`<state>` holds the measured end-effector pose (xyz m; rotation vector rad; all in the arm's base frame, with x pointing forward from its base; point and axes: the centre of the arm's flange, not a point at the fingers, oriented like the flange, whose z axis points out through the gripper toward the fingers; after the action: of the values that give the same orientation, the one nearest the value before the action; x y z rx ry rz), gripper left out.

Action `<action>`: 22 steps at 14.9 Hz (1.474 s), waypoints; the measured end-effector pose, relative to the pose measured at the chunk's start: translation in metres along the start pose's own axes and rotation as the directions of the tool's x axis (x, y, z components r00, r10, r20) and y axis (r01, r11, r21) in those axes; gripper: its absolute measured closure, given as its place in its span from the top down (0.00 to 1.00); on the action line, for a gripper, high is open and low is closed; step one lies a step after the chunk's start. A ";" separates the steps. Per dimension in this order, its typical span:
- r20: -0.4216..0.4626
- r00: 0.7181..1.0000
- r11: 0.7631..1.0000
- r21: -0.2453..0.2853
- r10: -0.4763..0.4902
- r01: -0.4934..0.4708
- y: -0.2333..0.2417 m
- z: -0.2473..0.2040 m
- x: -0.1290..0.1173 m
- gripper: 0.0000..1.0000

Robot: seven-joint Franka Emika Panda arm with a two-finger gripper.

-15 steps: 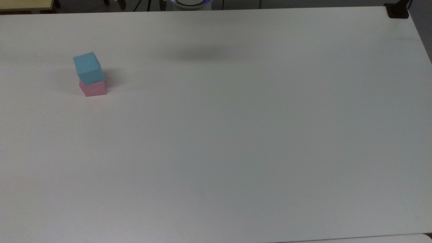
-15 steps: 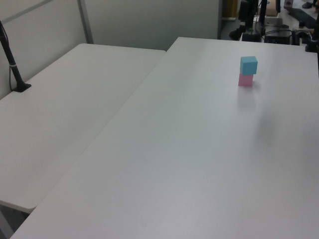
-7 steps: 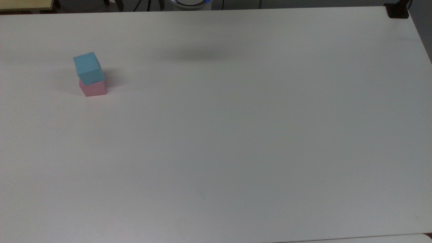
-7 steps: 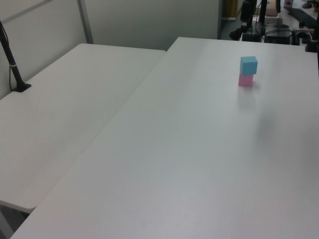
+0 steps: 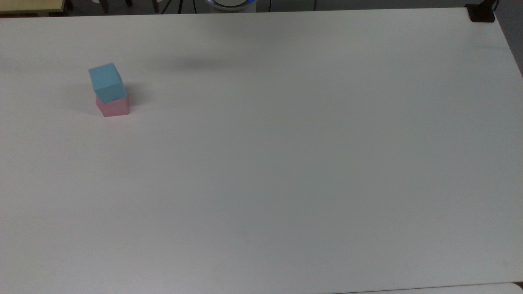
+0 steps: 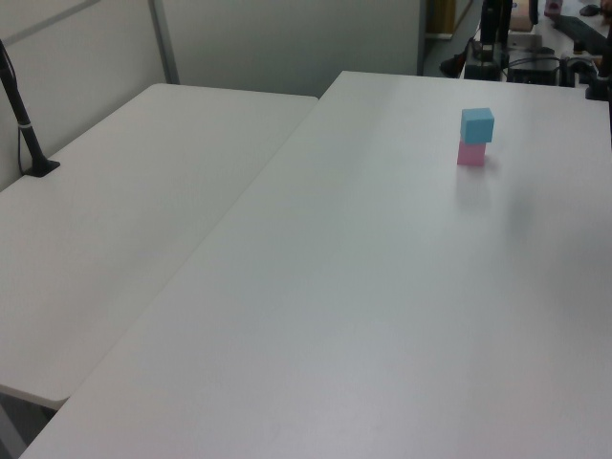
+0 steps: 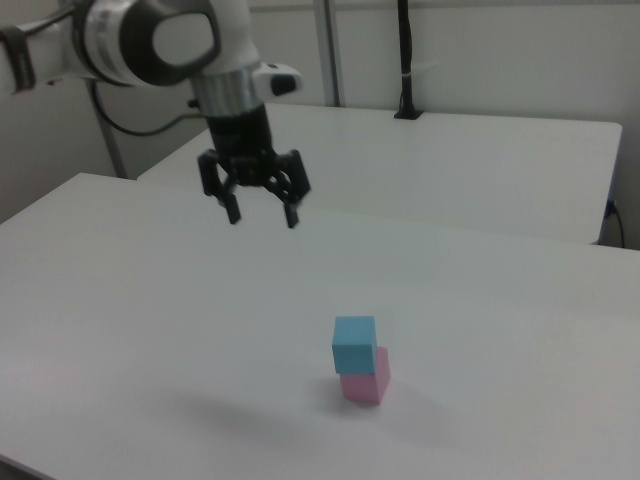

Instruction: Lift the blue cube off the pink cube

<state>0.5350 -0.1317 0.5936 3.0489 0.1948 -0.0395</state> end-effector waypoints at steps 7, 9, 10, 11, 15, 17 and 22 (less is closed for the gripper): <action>-0.010 1.000 1.000 -0.021 0.013 -0.014 0.062 0.097 0.007 1.00; 0.002 1.000 1.000 -0.024 0.009 -0.009 0.065 0.137 0.017 1.00; -0.001 1.000 1.000 -0.028 0.006 -0.006 0.065 0.151 0.021 1.00; -0.005 1.000 0.999 -0.033 0.002 -0.002 0.065 0.168 0.026 1.00; 0.007 1.000 0.999 -0.041 0.000 0.000 0.069 0.182 0.028 1.00; 0.015 1.000 0.999 -0.055 0.000 0.001 0.074 0.183 0.025 1.00; 0.032 0.999 0.997 -0.078 -0.003 0.005 0.082 0.187 0.021 1.00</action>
<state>0.5626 -0.2268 0.4137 2.9680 0.1952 -0.0789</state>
